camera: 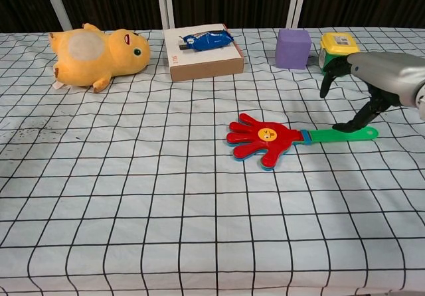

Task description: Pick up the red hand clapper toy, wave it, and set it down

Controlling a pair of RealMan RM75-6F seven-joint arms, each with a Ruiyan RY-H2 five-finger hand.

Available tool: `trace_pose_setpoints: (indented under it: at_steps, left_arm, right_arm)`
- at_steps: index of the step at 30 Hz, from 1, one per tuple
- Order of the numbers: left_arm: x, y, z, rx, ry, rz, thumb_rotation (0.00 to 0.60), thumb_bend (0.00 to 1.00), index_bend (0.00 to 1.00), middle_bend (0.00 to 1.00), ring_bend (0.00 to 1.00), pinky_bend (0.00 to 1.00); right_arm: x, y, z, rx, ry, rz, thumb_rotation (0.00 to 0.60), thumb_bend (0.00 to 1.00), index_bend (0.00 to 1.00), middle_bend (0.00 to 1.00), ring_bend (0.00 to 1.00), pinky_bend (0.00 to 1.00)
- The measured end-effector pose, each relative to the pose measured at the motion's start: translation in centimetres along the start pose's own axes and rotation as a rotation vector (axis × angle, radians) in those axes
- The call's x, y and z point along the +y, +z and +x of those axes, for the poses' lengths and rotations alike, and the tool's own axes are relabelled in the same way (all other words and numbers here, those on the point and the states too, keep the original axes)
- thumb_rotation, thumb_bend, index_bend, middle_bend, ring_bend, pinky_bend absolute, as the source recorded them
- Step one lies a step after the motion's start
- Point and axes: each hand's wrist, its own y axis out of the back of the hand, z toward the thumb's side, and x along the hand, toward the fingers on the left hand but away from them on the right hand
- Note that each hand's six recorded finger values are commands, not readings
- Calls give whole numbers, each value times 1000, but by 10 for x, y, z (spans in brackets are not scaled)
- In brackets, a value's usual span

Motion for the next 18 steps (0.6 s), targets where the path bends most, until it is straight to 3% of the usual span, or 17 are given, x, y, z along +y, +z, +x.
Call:
trace_pose_setpoints:
  at_steps: [18]
  left_arm:
    - [-1, 0, 0, 12, -22, -17, 600, 0, 0, 0, 0, 0]
  right_arm:
    - [-32, 13, -24, -63, 86, -27, 600, 184, 420, 115, 0, 127]
